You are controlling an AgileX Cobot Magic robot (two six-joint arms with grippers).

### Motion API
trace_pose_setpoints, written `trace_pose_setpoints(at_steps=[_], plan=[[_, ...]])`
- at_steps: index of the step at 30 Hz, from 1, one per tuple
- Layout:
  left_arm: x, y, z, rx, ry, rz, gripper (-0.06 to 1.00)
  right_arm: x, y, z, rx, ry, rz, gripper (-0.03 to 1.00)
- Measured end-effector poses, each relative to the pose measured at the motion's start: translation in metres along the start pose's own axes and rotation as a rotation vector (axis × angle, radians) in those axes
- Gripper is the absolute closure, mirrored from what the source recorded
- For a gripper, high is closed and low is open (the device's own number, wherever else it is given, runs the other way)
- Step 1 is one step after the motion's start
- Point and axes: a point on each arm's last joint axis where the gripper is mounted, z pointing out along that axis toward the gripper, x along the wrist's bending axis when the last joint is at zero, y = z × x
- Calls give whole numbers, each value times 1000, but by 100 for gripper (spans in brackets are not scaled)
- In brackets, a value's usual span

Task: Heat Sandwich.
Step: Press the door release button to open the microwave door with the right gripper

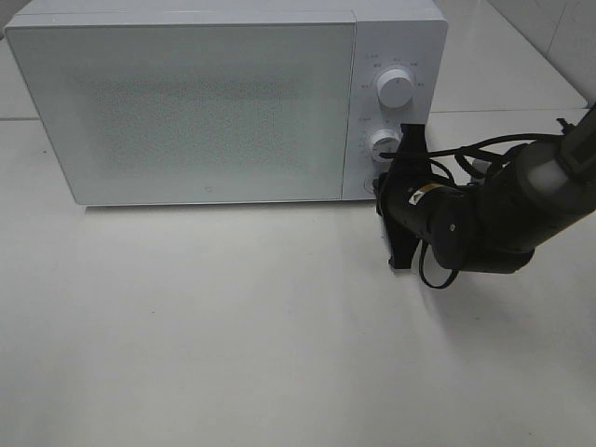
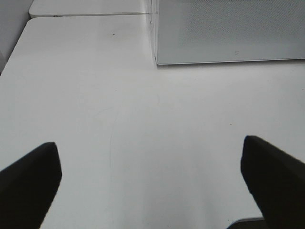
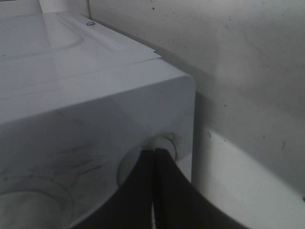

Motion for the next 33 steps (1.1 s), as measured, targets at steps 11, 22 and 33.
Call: trace_pose_setpoints(at_steps=[11, 22, 33], plan=[[0, 0, 0, 0, 0, 0, -2, -3, 0, 7, -18, 4, -23, 96], [0, 0, 0, 0, 0, 0, -2, 2, -1, 4, -24, 23, -17, 96], [0, 0, 0, 0, 0, 0, -2, 6, -1, 1, -33, 25, -22, 96]])
